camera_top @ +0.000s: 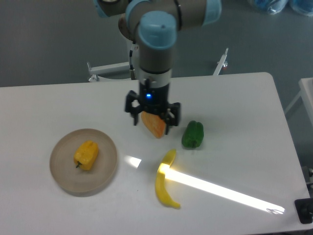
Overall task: Pick up the yellow pepper from the plate
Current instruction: 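Move the open gripper over the plate above the yellow pepper, then lower the gripper onto the yellow pepper and close on it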
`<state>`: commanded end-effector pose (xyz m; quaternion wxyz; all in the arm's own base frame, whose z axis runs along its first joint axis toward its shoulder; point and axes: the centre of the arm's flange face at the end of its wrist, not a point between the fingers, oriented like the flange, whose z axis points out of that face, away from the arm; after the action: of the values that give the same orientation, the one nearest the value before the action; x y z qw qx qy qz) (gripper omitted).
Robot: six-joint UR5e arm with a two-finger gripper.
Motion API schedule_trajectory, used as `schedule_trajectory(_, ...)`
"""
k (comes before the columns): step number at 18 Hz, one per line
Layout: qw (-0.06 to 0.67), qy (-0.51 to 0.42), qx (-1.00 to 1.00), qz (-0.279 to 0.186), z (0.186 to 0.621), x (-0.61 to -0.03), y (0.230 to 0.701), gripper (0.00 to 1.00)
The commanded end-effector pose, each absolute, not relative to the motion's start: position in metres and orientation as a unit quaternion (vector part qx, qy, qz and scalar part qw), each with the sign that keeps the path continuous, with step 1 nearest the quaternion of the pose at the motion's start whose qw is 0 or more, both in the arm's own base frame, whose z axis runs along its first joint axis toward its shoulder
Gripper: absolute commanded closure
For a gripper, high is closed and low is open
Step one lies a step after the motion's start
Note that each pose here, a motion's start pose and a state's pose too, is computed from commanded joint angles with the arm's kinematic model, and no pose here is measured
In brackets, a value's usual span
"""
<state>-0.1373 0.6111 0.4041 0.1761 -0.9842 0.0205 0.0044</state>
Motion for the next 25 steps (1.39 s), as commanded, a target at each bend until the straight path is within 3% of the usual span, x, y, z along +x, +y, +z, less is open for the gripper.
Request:
schedule_trajectory(11,0.154,0.064,-0.986,-0.011,0.336,-0.080,0.637,0.00)
schedule_trajectory(25,0.136,0.100,-0.985,-0.021,0.291,-0.042,0.659,0.00)
